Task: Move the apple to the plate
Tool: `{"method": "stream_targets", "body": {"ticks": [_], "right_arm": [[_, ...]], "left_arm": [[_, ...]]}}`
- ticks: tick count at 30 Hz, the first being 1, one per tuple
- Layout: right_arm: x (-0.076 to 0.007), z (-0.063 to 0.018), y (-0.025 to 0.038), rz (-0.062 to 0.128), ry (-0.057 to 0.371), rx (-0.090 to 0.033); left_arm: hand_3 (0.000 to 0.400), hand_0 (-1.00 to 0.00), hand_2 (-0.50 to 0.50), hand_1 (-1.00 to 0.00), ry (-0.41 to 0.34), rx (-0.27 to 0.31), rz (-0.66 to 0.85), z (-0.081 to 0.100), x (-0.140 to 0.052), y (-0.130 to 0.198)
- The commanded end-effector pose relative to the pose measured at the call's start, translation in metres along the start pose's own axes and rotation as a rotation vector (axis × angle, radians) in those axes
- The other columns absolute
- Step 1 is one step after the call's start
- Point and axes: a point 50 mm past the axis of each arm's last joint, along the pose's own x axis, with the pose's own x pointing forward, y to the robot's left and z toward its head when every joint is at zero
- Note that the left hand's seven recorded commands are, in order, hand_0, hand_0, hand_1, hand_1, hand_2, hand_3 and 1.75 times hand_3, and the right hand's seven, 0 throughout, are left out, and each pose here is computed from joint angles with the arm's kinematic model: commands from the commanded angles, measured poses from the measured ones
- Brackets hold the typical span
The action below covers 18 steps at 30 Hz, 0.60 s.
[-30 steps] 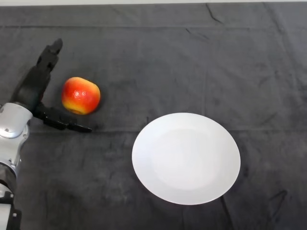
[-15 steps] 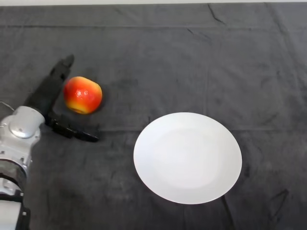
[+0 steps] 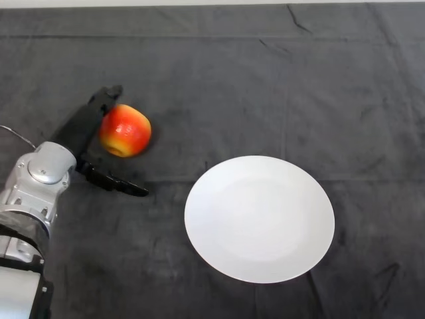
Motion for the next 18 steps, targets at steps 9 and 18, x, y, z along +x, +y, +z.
{"method": "stream_targets", "body": {"ticks": [9, 18], "right_arm": [[-0.0017, 0.0102, 0.0068, 0.023, -0.029, -0.007], [-0.0017, 0.0102, 0.0068, 0.023, -0.029, -0.007]], "left_arm": [[0.400, -1.00, -0.26, -0.47, 0.028, 0.010, -0.025, 0.0071, 0.0045, 0.0038], [0.400, -1.00, -0.14, -0.72, 0.010, 0.020, -0.017, 0.0159, 0.0065, 0.0100]]}}
